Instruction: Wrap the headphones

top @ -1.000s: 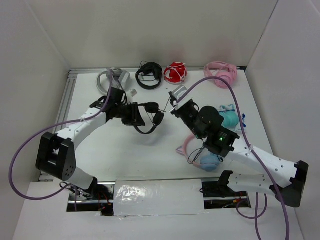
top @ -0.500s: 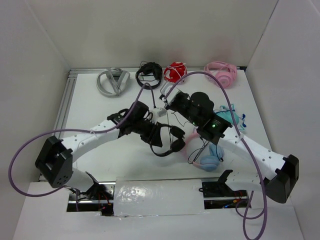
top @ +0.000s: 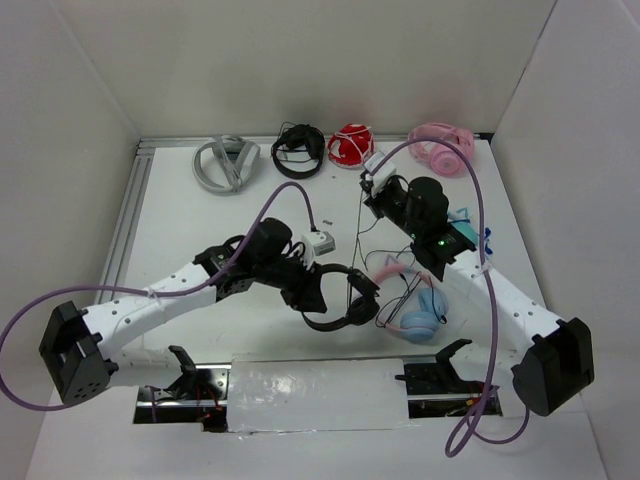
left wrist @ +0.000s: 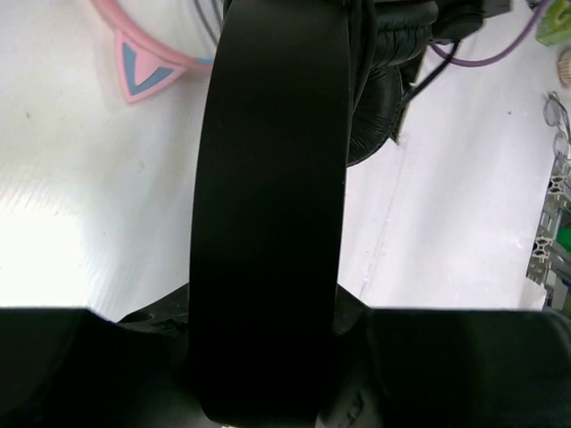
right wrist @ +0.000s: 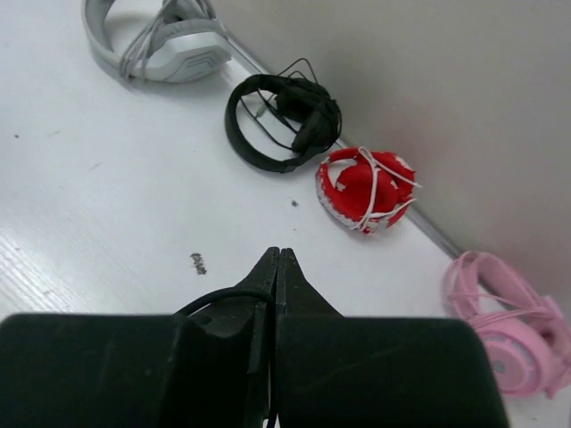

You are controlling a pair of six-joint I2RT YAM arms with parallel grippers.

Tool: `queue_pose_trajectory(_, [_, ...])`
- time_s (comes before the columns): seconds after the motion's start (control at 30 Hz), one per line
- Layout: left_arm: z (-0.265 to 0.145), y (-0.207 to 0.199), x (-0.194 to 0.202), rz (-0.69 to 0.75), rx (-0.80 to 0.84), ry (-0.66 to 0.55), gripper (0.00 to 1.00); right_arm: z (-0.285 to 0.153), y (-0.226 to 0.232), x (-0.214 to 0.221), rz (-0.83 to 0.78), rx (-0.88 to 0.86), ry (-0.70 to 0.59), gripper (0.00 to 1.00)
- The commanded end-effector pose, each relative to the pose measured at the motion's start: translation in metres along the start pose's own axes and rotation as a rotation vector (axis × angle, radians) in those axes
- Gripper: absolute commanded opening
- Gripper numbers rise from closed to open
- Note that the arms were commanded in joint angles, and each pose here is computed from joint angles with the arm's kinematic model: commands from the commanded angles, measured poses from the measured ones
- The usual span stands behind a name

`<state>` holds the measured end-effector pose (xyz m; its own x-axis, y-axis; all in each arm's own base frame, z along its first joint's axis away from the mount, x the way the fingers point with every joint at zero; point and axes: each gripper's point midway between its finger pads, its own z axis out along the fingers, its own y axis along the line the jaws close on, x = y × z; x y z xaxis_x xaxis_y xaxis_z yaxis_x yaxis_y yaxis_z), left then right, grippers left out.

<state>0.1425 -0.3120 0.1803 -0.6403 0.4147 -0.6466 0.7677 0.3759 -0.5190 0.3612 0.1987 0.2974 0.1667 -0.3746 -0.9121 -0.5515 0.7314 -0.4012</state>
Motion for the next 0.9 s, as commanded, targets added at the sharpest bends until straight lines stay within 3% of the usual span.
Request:
queue_pose_trajectory(0.0, [-0.018,-0.037,-0.024,0.145,0.115,-0.098,0.0,0.0,-0.004,-0.025,0.084,-0.007,-0.128,0.0])
queue_pose_trajectory(0.43, [-0.104,-0.143,-0.097,0.434,0.389,-0.322,0.0,0.022,0.067,0.003,0.291,-0.308,-0.169,0.0])
queue_pose_trajectory(0.53, [-0.122,-0.155,-0.119,0.454,0.362,-0.377,0.0,0.023,0.079,0.001,0.33,-0.364,-0.196,0.01])
queue_pose_trajectory(0.67, [-0.14,-0.161,-0.154,0.448,0.278,-0.439,0.0,0.021,0.126,-0.003,0.345,-0.569,-0.219,0.07])
queue_pose_trajectory(0.87, [-0.176,-0.183,-0.204,0.475,0.227,-0.541,0.0,0.033,0.171,0.0,0.35,-0.657,-0.185,0.1])
